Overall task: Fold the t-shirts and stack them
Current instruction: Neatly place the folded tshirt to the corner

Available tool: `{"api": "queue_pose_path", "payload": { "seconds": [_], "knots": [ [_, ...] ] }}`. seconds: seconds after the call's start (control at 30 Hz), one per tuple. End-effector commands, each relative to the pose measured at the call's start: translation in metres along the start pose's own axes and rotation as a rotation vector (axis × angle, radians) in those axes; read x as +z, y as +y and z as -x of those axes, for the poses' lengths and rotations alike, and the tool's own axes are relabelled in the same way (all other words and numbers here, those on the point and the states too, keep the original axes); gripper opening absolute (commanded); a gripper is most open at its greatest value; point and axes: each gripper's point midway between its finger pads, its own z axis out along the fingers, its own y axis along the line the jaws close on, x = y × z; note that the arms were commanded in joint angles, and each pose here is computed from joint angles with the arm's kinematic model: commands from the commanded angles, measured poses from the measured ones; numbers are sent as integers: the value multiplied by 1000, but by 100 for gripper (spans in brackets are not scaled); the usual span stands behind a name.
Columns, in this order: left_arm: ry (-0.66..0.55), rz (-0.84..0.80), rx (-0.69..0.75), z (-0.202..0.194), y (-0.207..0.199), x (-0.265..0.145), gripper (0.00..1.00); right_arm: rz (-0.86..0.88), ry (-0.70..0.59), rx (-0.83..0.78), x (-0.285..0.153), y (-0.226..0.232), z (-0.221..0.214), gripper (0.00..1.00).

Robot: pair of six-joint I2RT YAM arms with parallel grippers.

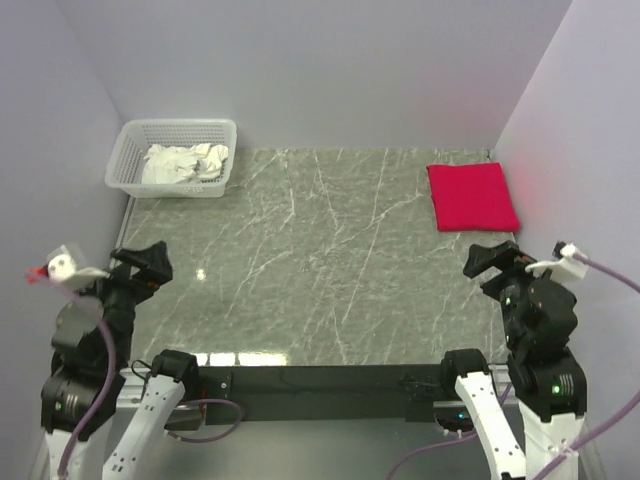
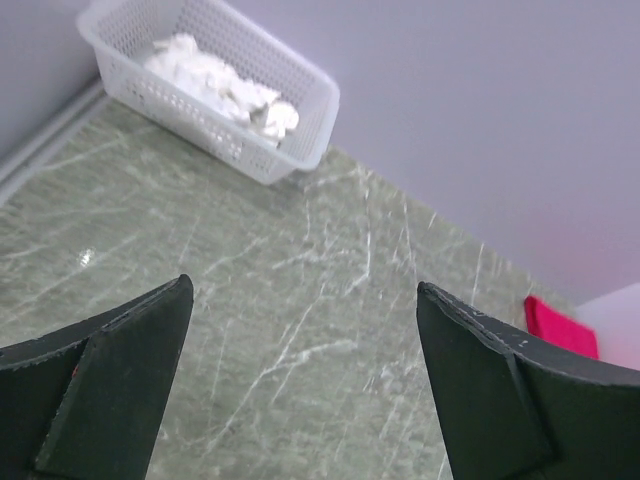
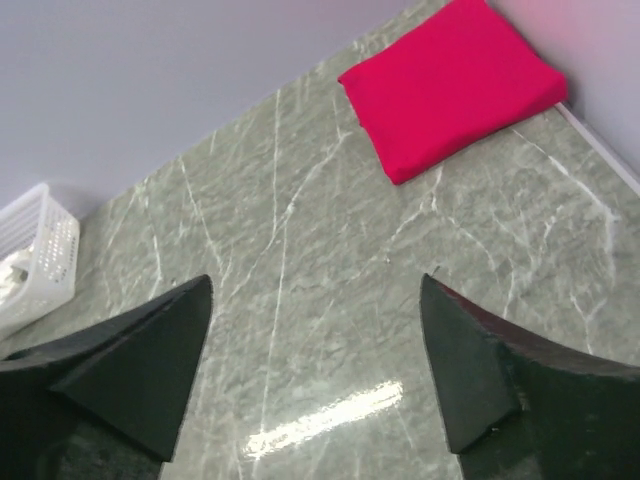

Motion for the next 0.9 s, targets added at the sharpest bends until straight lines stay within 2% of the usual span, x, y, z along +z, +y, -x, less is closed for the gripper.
{"api": "queue_pose_path", "payload": {
  "seconds": [0.0, 0.03, 0.17, 0.37, 0.87],
  "knots": [
    [-60, 29, -14, 8, 15, -16, 99, -18, -42, -16, -13, -18, -9, 95],
    [-73, 24, -28, 5, 20, -20, 99, 27, -62, -9, -16, -13, -9, 99],
    [-136, 21, -102, 10, 27, -30, 100, 133, -161, 18, -20, -2, -2, 99],
    [-195, 51, -180, 12, 41, -40, 99, 178, -215, 18, -12, 1, -5, 100],
    [-226, 36, -259, 8, 42, -35, 99, 241, -248, -17, 0, 4, -22, 99]
  ]
}}
